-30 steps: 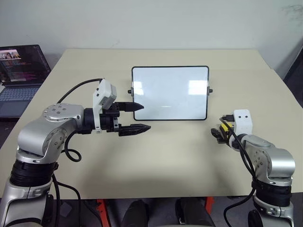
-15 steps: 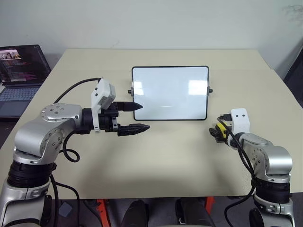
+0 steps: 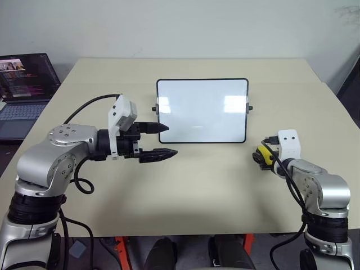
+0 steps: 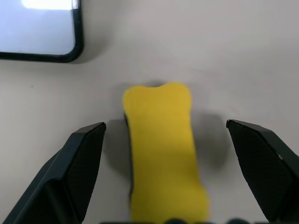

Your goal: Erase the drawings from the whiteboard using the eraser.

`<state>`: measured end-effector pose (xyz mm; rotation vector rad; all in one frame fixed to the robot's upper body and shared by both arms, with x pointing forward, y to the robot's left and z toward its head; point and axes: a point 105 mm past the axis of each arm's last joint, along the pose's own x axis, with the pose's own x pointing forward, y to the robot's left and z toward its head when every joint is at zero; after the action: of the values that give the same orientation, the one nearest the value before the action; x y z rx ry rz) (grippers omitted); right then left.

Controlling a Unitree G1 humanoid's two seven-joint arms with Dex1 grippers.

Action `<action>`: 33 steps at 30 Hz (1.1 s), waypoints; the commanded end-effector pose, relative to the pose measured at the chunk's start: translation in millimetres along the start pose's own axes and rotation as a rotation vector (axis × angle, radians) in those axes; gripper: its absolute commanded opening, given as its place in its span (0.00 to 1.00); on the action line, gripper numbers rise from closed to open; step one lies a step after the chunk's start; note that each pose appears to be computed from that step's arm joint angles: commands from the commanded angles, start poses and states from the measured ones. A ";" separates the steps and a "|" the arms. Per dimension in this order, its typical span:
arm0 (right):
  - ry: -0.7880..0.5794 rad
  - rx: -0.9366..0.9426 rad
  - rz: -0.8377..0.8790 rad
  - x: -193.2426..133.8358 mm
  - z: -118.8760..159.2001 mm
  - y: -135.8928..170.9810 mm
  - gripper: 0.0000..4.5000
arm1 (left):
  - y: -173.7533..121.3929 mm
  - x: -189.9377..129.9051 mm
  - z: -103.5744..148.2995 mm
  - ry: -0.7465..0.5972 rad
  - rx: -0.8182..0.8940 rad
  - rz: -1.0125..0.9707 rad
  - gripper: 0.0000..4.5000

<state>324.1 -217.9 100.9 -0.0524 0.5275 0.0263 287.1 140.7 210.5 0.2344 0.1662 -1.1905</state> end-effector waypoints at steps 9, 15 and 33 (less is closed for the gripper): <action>-0.290 0.065 -0.111 -40.5 45.5 -22.3 1.00 | 1.6 6.4 -9.8 -0.156 -0.019 0.329 1.00; -0.379 0.040 -0.055 -48.0 21.4 -4.8 1.00 | 7.8 10.4 -40.0 -0.233 -0.093 0.667 1.00; -0.615 0.051 -0.164 -79.8 -27.8 4.8 1.00 | -37.4 -28.8 -113.4 -0.196 -0.206 1.146 1.00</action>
<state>242.1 -212.2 106.1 -0.0233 -0.0299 -0.1035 243.6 182.3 90.1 -0.0171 0.0421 -0.0711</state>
